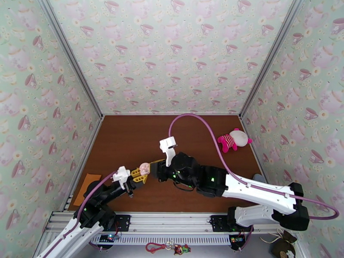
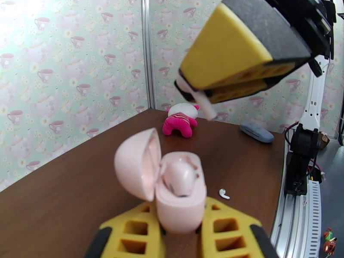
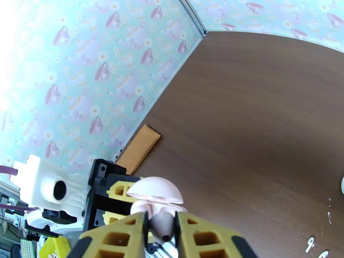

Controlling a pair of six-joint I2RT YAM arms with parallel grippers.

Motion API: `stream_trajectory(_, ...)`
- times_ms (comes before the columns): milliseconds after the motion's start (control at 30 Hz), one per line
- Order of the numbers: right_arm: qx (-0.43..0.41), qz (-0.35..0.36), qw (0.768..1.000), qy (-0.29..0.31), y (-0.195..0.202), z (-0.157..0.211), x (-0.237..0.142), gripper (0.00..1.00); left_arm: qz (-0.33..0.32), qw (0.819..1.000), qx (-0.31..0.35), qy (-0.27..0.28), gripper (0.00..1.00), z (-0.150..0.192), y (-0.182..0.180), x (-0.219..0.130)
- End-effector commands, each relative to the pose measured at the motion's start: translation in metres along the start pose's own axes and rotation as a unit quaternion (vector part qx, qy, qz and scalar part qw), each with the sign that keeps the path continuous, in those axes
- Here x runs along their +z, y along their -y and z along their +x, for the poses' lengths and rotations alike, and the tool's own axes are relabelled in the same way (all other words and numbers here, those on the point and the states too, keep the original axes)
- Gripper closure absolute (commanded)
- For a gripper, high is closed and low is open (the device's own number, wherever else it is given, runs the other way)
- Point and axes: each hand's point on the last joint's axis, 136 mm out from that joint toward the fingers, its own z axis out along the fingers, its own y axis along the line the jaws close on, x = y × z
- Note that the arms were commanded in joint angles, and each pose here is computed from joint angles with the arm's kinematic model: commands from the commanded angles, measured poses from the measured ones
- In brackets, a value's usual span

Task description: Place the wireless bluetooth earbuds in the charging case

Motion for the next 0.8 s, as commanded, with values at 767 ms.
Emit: stream_trajectory(767, -0.011, 0.003, 0.999, 0.038, -0.003, -0.003, 0.01, 0.76, 0.034, 0.996, -0.069, 0.047, 1.0, -0.031, 0.005, 0.005)
